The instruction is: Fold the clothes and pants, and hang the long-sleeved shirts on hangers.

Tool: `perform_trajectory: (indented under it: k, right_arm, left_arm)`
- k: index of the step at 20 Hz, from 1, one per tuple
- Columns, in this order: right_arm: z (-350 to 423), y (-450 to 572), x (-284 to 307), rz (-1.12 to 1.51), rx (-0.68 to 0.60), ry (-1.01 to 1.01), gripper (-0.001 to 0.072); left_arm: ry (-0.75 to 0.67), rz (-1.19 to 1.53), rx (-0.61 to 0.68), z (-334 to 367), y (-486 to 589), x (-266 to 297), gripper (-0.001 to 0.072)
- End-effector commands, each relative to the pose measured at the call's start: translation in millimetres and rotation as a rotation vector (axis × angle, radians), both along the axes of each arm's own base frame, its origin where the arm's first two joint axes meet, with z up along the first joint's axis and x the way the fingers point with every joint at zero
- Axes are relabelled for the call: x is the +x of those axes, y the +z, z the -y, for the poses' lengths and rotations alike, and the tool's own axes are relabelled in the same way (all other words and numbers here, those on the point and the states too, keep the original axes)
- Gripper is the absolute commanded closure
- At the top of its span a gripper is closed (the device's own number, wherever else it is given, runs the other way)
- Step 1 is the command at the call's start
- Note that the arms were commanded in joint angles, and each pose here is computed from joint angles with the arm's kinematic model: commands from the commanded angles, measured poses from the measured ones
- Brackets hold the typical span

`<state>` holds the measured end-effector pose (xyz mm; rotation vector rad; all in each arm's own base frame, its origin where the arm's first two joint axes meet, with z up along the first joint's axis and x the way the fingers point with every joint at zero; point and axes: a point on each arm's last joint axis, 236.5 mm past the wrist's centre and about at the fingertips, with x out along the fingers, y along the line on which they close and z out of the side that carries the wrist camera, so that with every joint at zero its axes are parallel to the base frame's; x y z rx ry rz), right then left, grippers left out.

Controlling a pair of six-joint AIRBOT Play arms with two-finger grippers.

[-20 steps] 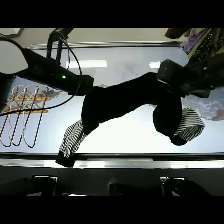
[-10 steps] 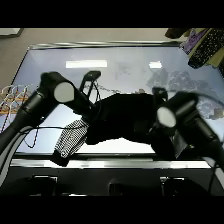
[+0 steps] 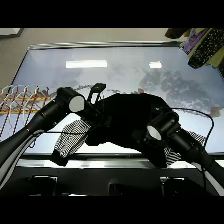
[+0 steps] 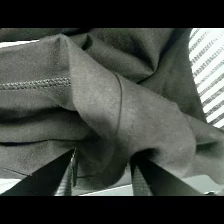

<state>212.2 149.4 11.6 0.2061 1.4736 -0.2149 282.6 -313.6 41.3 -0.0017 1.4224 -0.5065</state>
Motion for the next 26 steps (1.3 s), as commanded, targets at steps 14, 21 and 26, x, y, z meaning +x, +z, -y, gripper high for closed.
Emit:
perform_trajectory:
  k: [14,21,26]
  right_arm:
    - [10,17,17,-0.026,-0.121,-0.032,0.032]
    - [11,8,8,-0.065,-0.13,-0.045,0.0289]
    - [20,-6,15,-0.03,-0.161,-0.063,0.0453]
  left_arm:
    - [-0.018,0.01,-0.007,2,-1,1,0.0673]
    - [-0.017,0.01,-0.007,2,-1,1,0.0673]
    - [-0.017,0.009,-0.007,2,-1,1,0.0674]
